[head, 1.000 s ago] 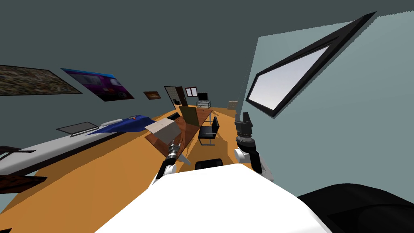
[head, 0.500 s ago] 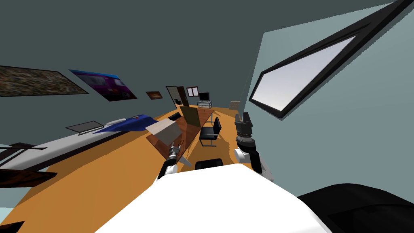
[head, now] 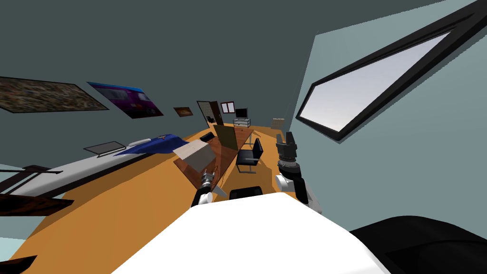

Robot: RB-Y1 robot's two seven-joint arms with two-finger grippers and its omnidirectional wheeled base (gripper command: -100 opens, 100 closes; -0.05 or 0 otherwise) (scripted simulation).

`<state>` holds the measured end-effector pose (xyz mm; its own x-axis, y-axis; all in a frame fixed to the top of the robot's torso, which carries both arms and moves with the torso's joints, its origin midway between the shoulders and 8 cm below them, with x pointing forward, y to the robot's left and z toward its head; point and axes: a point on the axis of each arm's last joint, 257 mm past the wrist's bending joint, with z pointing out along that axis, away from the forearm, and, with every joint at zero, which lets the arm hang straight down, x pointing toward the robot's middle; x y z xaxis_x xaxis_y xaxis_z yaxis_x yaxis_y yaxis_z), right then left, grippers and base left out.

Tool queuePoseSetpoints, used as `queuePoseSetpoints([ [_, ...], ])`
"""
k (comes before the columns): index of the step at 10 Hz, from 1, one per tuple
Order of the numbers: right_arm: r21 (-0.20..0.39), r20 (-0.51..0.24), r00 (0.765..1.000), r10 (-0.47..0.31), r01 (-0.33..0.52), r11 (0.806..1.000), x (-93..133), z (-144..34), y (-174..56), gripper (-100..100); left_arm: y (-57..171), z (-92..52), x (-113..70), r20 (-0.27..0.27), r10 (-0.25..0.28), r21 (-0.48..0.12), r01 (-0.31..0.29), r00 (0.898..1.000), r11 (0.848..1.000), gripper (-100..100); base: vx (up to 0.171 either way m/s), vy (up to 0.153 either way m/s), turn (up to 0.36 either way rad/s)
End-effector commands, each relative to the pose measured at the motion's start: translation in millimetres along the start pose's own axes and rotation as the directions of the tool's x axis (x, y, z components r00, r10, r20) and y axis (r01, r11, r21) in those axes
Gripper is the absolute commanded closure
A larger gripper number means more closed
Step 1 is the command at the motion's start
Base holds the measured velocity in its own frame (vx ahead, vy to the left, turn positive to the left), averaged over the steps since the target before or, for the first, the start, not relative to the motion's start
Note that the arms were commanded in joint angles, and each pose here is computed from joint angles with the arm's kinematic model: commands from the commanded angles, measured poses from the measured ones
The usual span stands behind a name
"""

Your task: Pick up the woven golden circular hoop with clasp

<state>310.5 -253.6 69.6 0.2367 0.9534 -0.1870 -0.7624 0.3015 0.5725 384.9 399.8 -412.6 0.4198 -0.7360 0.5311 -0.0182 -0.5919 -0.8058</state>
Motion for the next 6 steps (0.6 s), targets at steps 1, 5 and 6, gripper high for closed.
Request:
queuePoseSetpoints([
  [1,0.000,0.000,1.000,0.000,0.000,1.000,0.0,0.0,0.0,0,13.8,-1.1,3.0,0.016,-0.041,-0.008,0.041,0.999,0.999,-100,0.038,0.051,0.036],
  [5,0.000,0.000,1.000,0.000,0.000,1.000,0.0,0.0,0.0,0,33.0,-6.4,12.7,0.033,-0.103,-0.018,0.103,0.994,0.994,-100,0.026,0.037,0.011],
  [6,0.000,0.000,1.000,0.000,0.000,1.000,0.0,0.0,0.0,0,33.8,-6.7,13.0,0.034,-0.105,-0.019,0.106,0.994,0.994,0,0.000,0.000,0.000],
])
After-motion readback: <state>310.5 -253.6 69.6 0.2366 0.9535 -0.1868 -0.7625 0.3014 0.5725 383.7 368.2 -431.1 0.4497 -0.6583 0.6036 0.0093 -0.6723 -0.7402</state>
